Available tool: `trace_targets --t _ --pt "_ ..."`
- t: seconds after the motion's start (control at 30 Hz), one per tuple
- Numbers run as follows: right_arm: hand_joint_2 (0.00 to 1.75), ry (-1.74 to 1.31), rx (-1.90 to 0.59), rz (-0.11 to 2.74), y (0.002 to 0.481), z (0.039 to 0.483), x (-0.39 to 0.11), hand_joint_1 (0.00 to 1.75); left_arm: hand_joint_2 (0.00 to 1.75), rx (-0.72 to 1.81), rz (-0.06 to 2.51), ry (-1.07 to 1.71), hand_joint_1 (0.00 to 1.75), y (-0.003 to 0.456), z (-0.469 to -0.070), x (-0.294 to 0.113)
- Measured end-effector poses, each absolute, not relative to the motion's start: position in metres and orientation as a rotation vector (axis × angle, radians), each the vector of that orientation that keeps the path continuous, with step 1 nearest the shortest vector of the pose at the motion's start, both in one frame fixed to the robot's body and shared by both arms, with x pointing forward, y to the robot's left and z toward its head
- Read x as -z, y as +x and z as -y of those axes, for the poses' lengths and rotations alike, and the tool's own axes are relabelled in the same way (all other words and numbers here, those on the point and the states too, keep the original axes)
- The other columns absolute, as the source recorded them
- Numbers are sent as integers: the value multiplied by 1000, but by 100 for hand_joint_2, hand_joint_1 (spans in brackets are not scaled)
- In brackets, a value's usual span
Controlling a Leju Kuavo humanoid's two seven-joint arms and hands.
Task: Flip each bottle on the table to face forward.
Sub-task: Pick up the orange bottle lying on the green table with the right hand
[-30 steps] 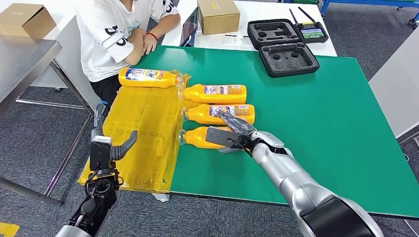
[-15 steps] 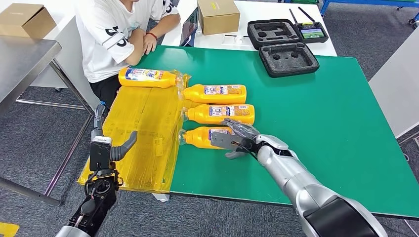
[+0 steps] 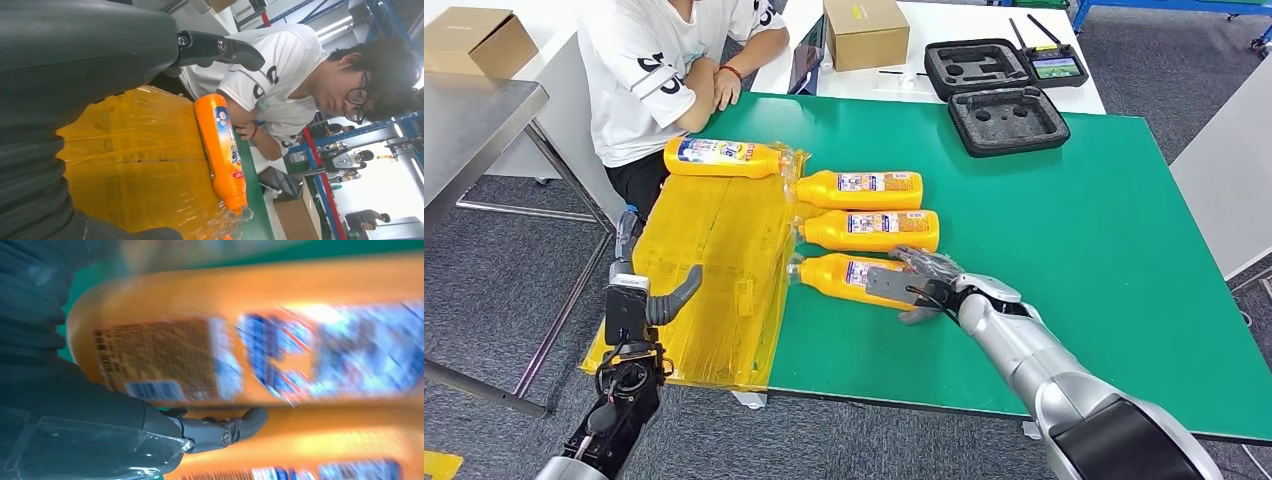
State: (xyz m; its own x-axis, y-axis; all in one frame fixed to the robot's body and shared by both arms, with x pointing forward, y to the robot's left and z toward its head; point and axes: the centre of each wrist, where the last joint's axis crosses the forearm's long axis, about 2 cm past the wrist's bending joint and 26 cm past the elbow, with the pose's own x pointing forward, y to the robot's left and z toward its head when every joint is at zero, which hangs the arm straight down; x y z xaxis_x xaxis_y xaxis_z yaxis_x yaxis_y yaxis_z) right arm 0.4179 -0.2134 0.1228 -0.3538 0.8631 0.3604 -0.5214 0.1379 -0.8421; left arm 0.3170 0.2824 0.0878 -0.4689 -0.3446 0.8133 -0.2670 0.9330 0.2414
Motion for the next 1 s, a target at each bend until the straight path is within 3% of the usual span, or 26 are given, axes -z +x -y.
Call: trace_targets --t 0.1,0.17,0.67,1.0 --pt "175 -399 -1526 1214 418 216 -121 148 175 95 2084 433 0 318 -282 -88" --pt "175 -400 -1538 1194 417 218 -120 168 175 94 2082 431 0 318 -282 -88" --pt "175 -405 -1584 1150 418 226 -119 175 175 88 2081 422 0 323 -278 -92" --pt "175 -202 -1443 1420 404 227 -102 175 175 70 2073 390 0 324 -276 -90"
